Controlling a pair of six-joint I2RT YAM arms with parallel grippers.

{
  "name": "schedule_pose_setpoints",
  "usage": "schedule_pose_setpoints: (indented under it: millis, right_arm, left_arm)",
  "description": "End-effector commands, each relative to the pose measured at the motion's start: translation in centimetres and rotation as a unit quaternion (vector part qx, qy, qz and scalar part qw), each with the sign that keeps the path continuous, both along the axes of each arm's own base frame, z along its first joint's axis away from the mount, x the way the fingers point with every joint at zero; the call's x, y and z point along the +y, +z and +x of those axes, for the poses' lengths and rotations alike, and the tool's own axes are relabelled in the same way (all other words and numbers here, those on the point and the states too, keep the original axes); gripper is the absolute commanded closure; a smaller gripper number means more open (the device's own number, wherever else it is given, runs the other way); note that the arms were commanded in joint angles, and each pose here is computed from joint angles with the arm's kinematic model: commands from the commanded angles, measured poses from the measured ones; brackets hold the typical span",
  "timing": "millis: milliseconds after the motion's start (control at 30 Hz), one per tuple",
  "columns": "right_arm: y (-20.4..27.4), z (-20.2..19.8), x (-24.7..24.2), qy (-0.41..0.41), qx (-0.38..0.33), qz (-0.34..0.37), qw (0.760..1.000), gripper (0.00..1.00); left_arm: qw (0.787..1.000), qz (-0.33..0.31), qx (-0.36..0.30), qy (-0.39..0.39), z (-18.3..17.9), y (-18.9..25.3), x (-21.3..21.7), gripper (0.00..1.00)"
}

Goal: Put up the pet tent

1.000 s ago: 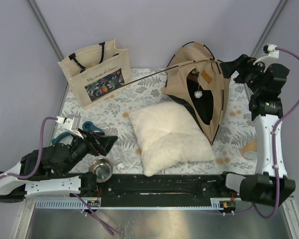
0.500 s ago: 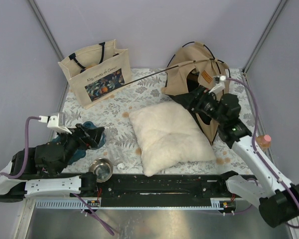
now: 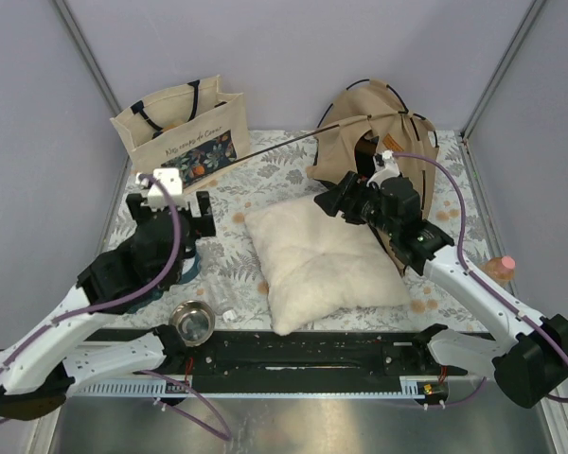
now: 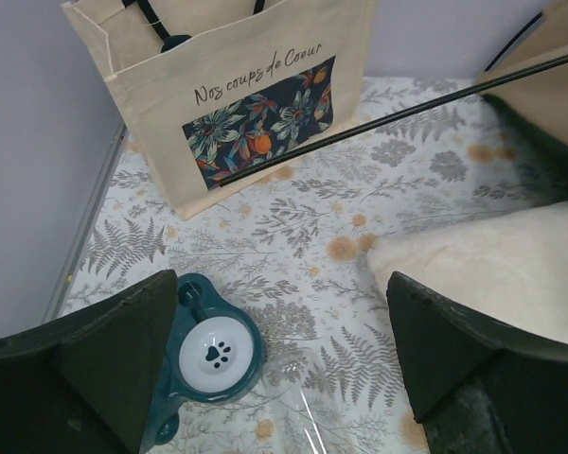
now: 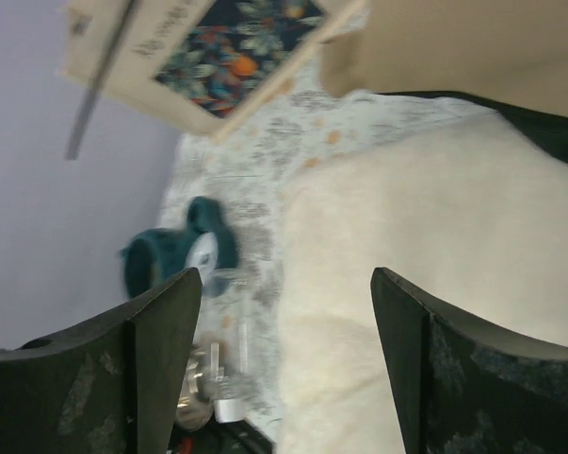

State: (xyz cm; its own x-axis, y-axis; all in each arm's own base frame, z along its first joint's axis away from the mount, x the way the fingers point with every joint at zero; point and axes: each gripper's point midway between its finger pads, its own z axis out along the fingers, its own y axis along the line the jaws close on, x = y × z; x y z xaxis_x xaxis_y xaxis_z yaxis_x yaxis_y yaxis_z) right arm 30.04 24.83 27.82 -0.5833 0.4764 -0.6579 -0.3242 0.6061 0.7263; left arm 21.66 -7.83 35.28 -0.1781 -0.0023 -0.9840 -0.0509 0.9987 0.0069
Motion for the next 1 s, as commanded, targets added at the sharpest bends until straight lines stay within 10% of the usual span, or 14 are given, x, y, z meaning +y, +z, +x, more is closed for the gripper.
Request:
schedule_pose_setpoints:
  millis: [0,500,967]
  right_arm:
    - [-3.8,2.0,-5.0,-0.107,0.019,-0.158,0.982,0.19]
    - [-13.3,4.5,-16.1,-0.234,0.149,-0.297,0.914,0.18]
    - [-9.2,8.4,-22.6,-0.357,0.138,-0.326,0.864,0.18]
  left_arm:
    - [0.998,0.005,0.017,-0.065,3.3,0.7,-3.2,0.05]
    - [0.991,0.008,0.020,-0.130,8.8,2.3,-4.8,0.01]
    - [0.989,-0.010,0.035,-0.145,9.6,1.4,-5.5,0.01]
